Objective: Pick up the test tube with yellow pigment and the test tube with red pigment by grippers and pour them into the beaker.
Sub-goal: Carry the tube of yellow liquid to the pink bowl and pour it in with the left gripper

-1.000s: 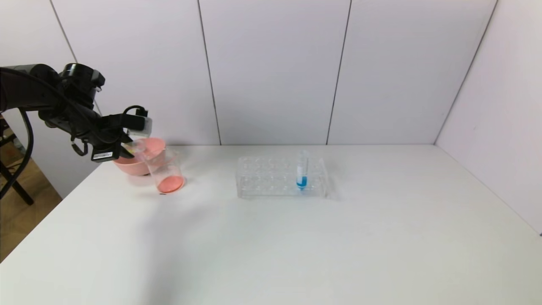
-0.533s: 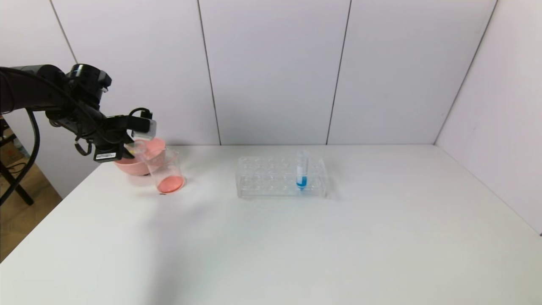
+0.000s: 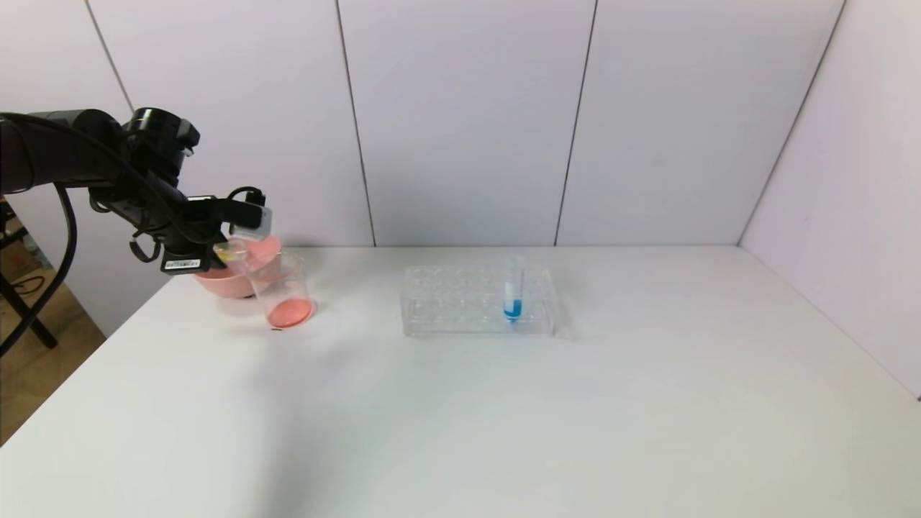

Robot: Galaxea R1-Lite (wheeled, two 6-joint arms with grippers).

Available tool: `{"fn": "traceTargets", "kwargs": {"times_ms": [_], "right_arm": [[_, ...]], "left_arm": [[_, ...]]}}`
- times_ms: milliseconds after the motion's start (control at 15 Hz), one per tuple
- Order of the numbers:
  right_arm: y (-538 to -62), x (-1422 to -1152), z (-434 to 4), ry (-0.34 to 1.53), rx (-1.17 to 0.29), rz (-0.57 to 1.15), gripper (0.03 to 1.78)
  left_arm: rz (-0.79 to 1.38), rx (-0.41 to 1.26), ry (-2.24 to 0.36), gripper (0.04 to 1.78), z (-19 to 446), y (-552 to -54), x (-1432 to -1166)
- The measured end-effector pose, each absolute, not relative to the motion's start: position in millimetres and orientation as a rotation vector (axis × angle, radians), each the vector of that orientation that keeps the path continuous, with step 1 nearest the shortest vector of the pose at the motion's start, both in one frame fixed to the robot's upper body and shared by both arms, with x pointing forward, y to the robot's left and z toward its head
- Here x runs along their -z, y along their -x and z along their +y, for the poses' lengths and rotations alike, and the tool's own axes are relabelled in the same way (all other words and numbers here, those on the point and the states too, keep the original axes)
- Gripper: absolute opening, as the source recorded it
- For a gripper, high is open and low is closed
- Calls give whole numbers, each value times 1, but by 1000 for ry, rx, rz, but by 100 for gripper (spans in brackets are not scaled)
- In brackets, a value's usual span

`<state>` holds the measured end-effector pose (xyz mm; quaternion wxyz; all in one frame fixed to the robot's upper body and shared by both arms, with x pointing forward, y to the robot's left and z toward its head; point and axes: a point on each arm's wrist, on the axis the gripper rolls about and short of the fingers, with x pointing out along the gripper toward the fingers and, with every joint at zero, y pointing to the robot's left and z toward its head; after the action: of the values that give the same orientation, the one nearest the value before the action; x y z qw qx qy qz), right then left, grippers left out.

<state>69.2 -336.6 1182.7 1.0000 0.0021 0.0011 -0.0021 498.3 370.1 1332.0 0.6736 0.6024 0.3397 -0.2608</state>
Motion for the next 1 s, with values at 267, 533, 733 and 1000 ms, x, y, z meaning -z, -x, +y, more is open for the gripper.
{"fn": "traceTargets", "kwargs": {"times_ms": [267, 533, 733, 1000], "right_arm": [[-69, -1183, -337, -4, 4, 2, 170], [-69, -1183, -337, -4, 5, 2, 170], [-69, -1183, -337, -4, 4, 2, 170], [-69, -1183, -337, -4, 4, 2, 170]], "left_arm": [[775, 570, -1383, 44, 364, -499, -1333], [803, 543, -1409, 44, 361, -499, -1333], [805, 540, -1417, 44, 358, -499, -1333], [823, 522, -1432, 44, 356, -499, -1334]]}}
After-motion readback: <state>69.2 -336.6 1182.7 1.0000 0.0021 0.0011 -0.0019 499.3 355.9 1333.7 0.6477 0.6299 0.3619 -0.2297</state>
